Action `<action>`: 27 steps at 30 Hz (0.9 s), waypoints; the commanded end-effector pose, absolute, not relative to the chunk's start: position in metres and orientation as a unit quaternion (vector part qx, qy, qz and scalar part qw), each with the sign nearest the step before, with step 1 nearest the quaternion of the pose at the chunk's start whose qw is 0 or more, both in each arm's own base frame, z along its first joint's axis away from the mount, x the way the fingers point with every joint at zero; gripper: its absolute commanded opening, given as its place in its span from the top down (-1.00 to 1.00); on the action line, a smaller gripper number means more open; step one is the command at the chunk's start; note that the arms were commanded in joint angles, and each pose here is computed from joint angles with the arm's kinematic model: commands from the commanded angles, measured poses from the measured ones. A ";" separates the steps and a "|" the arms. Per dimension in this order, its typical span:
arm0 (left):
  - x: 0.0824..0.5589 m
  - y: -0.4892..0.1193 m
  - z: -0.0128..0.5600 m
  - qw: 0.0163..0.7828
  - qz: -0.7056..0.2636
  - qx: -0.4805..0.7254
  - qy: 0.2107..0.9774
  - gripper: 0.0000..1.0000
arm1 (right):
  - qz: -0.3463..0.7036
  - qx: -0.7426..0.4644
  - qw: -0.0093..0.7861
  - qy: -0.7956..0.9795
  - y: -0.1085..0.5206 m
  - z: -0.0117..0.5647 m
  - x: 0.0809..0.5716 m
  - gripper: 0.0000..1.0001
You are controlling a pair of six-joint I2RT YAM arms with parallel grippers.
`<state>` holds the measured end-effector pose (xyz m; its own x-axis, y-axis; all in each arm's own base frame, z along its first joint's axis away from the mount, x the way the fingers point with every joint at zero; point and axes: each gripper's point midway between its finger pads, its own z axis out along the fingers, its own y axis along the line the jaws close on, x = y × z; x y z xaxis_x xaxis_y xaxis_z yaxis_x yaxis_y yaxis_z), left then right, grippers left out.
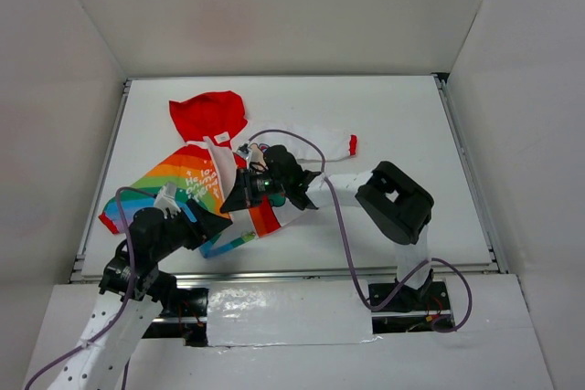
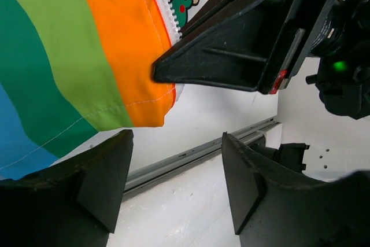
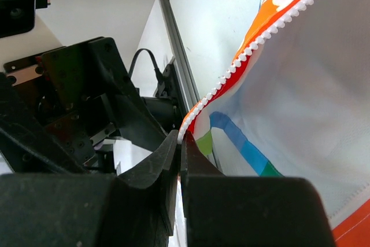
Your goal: Zip up the jacket
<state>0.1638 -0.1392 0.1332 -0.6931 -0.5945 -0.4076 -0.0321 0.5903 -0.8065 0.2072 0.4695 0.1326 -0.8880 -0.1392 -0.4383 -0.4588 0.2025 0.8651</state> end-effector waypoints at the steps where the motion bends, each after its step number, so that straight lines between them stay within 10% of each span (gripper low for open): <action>1: 0.173 -0.141 0.151 0.366 -0.425 -0.184 0.807 -0.44 | 0.608 -0.203 0.168 0.749 0.469 0.160 0.205 1.00; 27: 0.187 -0.140 0.130 0.382 -0.404 -0.164 0.815 0.17 | 0.622 -0.200 0.135 0.745 0.478 0.160 0.193 1.00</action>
